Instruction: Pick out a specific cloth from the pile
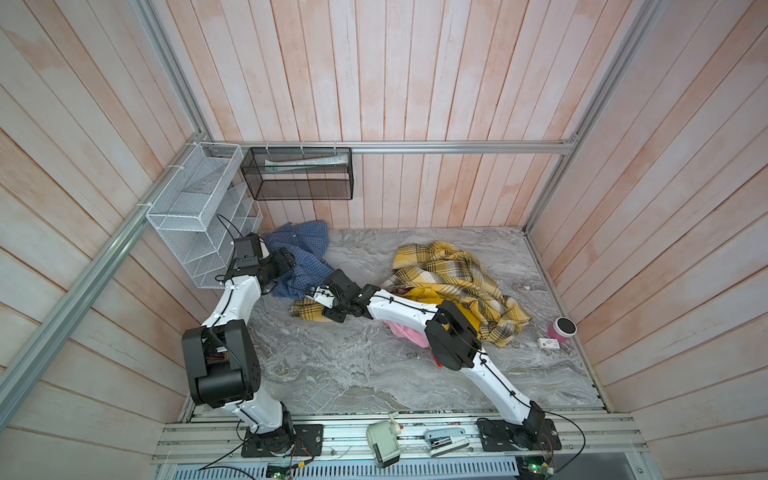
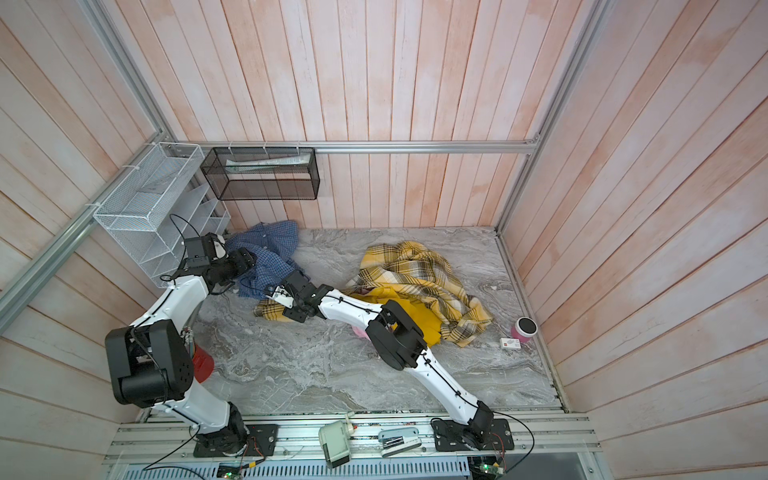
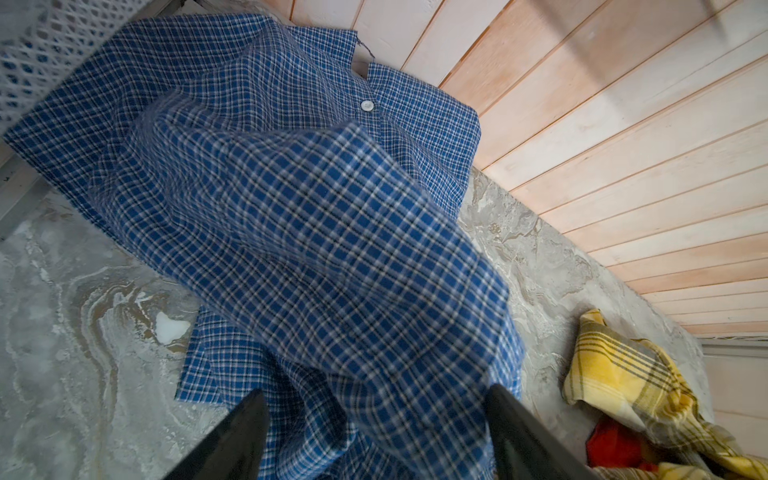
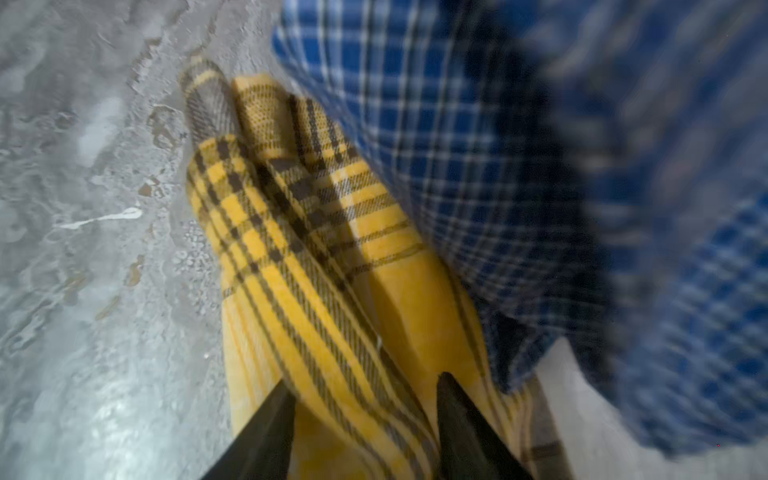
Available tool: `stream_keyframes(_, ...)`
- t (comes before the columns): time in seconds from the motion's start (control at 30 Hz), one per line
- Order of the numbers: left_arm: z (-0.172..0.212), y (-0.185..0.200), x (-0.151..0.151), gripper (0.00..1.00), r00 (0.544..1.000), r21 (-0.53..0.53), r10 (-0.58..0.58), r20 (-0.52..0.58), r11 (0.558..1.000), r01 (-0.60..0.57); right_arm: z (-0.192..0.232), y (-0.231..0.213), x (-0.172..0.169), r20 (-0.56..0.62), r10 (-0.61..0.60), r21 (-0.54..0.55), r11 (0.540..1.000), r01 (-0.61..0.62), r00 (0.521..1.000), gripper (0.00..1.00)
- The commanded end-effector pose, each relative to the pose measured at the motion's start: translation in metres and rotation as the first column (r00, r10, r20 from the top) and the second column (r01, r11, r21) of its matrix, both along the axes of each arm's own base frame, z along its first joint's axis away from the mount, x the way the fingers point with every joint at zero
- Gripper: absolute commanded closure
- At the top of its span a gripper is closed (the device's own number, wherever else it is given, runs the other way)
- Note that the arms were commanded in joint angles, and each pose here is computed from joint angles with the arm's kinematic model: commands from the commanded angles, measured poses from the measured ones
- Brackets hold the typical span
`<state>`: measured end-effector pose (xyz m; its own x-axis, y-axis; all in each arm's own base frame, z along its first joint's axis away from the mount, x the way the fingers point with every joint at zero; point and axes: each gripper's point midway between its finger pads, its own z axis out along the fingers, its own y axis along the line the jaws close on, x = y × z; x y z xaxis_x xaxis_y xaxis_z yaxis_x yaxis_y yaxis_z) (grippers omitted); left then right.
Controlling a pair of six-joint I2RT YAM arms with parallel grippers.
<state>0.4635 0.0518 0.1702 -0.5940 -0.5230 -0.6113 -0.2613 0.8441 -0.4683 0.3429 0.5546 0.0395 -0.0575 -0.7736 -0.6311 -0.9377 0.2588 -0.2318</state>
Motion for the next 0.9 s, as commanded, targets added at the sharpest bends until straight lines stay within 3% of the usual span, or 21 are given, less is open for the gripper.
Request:
stream_keyframes(0.0, 0.005, 0.004, -0.002, 0.16, 1.0, -0.008, 0.011, 0.02, 1.0, -0.01, -0.028, -0.009, -0.01, -0.031, 0.004, -0.116, 0.993, -0.007, 1.0, 0.59)
stream_keyframes(0.2, 0.01, 0.005, -0.001, 0.16, 0.999, -0.012, 0.012, 0.035, 1.0, -0.012, -0.032, -0.025, -0.017, -0.038, -0.02, -0.149, 0.989, 0.014, 0.999, 0.98)
stream_keyframes(0.23, 0.009, 0.005, -0.001, 0.16, 0.999, -0.014, 0.01, 0.034, 1.0, -0.009, -0.024, -0.026, -0.017, -0.03, -0.029, -0.134, 0.991, 0.025, 0.999, 1.0)
stream_keyframes(0.43, 0.009, 0.001, -0.001, 0.17, 0.999, -0.004, -0.023, 0.043, 1.0, 0.024, 0.083, -0.033, -0.018, 0.028, -0.105, 0.08, 0.991, 0.102, 0.994, 1.0)
stream_keyframes(0.6, 0.008, -0.01, -0.001, 0.17, 0.997, 0.021, -0.062, 0.042, 0.998, 0.061, 0.179, -0.067, -0.018, 0.098, -0.219, 0.229, 0.954, 0.193, 0.971, 1.0)
stream_keyframes(0.73, 0.009, -0.024, 0.003, 0.18, 0.994, 0.047, -0.095, 0.048, 0.995, 0.093, 0.222, -0.116, -0.008, 0.093, -0.349, 0.296, 0.904, 0.309, 0.932, 1.0)
stream_keyframes(0.87, 0.005, -0.042, 0.006, 0.18, 0.991, 0.092, -0.13, 0.033, 0.988, 0.126, 0.229, -0.19, 0.01, 0.031, -0.532, 0.336, 0.803, 0.493, 0.846, 1.0)
